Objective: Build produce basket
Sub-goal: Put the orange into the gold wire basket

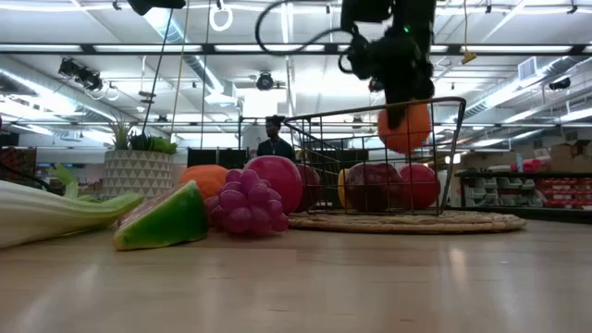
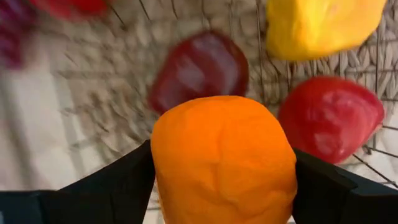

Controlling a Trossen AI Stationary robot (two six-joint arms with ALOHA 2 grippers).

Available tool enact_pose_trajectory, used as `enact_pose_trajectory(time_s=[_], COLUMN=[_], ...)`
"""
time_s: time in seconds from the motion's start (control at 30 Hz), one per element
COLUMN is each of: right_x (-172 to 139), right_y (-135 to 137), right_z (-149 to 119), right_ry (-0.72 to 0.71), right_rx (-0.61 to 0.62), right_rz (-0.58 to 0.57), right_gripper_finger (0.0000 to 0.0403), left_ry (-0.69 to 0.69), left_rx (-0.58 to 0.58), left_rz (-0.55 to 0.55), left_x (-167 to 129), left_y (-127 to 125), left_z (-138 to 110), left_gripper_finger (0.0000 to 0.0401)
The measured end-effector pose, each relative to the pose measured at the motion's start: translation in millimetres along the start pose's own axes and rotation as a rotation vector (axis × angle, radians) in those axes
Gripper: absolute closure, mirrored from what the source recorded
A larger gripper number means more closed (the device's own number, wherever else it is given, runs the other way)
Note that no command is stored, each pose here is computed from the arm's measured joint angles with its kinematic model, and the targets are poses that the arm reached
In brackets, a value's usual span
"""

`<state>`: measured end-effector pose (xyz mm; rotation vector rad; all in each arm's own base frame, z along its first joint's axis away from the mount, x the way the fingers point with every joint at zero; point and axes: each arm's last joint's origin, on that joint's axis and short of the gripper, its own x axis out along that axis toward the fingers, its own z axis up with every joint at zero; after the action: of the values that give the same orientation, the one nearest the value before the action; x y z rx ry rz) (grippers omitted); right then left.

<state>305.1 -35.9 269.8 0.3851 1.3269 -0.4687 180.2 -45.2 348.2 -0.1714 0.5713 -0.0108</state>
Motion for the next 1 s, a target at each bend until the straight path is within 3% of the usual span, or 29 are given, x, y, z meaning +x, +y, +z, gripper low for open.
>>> enact_pose_trajectory(time_s=[0.3,0.53,0.77,1.0], right_x=[30.5,30.6,30.7,31.0], right_y=[-14.9,-14.3,-11.5,-16.2], right_z=[-6.2,-3.7,-4.3,-3.1], right_ry=[0.001,-0.018,0.0,0.004], right_rx=[-0.052,-0.123,-0.097,-0.05], right_rz=[-0.107,-0.093,-0.024,-0.037], right_gripper_finger=[0.0095,0.0095,0.0093,0.0036], left_ry=[-0.003,0.002,0.004,0.011], left_rx=[0.0,-0.022,-0.023,-0.034], left_rz=[-0.001,0.001,-0.01,-0.008], left_x=[0.0,0.0,-0.4,-0.4], left_y=[-0.1,0.1,-2.3,-2.1], left_z=[0.3,-0.2,-0.9,-1.5], left_gripper_finger=[0.0005,0.0005,0.0005,0.0005])
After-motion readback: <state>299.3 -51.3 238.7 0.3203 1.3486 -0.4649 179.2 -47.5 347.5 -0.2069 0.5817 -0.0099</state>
